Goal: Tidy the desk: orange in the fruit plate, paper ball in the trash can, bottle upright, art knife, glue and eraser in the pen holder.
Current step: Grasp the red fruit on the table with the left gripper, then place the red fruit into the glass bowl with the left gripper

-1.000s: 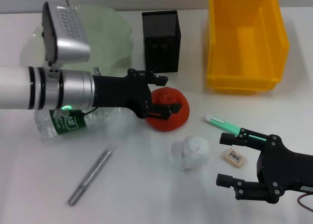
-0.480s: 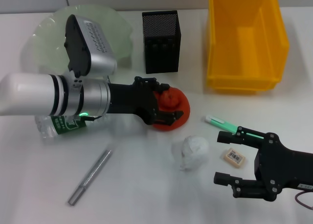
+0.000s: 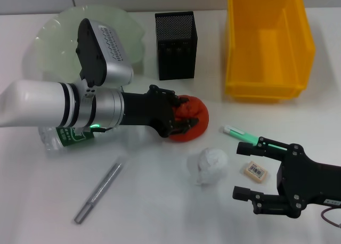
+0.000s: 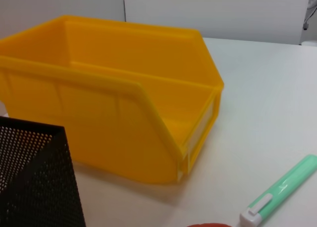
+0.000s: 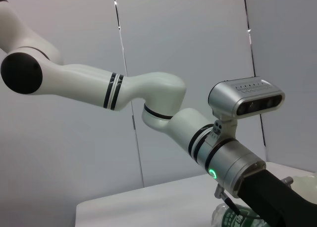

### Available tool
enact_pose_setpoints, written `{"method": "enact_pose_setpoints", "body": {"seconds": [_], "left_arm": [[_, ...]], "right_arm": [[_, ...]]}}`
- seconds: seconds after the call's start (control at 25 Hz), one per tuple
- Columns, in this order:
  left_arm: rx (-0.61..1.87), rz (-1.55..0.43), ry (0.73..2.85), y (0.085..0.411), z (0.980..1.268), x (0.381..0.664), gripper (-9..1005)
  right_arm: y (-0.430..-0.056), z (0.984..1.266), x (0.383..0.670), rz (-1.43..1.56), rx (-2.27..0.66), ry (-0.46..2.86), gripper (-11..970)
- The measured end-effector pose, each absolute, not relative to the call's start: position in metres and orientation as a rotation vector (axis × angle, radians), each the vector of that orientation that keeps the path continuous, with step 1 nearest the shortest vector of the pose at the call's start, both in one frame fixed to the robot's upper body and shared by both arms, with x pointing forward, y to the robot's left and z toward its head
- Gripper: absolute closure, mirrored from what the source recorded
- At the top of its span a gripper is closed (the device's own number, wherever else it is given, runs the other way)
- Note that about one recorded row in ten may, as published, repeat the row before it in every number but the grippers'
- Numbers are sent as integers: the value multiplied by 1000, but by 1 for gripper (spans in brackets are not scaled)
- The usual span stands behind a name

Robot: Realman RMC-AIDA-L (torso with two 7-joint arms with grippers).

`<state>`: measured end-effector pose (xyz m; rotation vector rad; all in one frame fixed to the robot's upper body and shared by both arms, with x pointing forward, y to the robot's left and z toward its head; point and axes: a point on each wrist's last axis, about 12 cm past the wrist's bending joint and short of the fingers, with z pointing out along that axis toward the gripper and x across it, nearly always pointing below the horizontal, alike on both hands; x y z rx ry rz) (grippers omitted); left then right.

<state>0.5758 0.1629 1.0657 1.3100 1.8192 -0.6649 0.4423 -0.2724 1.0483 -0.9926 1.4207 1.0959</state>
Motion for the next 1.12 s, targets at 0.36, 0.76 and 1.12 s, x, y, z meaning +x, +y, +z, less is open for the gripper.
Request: {"method": "enact_pose_setpoints", "body": {"seconds": [0.36, 0.76, 1.12], "left_arm": [[1247, -699, 1832, 165, 1075, 577, 658], [1136, -737, 1760, 184, 1105, 565, 757], [971, -681, 1739, 221, 1127, 569, 809]], "right_arm": [[-273, 1049, 444, 1087, -984, 1421, 159], [-273, 1049, 444, 1085, -984, 1421, 158], [-271, 1049, 445, 1083, -977, 1409, 159]]}}
